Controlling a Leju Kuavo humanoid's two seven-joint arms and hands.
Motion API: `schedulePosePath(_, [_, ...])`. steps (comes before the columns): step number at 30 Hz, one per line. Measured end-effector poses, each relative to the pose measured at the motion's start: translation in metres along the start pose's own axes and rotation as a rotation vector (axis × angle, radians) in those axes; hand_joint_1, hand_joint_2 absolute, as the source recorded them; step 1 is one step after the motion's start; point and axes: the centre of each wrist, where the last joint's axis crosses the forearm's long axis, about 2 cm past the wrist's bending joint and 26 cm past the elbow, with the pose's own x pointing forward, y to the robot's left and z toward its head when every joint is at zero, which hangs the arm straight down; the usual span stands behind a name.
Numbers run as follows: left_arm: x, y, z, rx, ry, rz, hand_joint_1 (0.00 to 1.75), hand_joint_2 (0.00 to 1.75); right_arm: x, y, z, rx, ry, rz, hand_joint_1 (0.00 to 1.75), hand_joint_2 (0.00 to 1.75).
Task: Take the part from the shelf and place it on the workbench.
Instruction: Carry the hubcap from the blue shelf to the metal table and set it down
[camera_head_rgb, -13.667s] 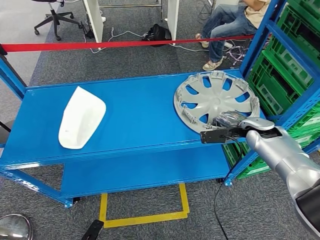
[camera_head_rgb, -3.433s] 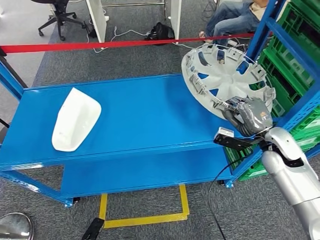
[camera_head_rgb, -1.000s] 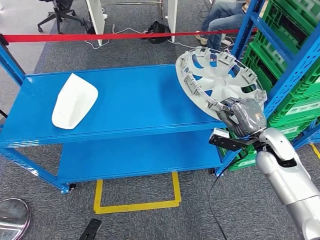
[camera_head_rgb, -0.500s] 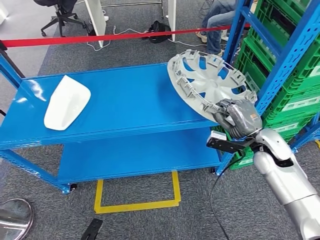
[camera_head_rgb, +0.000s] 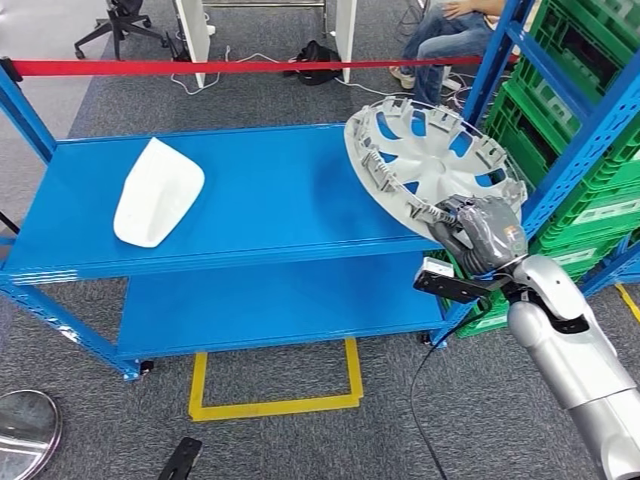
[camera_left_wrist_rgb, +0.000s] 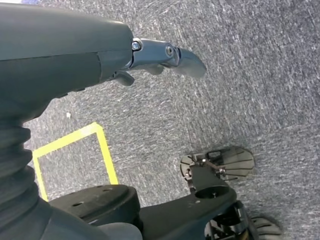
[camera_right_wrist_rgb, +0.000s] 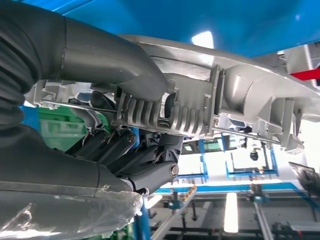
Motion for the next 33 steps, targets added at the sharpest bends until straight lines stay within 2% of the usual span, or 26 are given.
schedulePosePath(33, [0.0,0.0007,-0.0002,0.002,0.0,0.003,0.0,1.75,-0.0009,0.0007,0.0022,-0.001,0.007,-0.002,1.75,1.75])
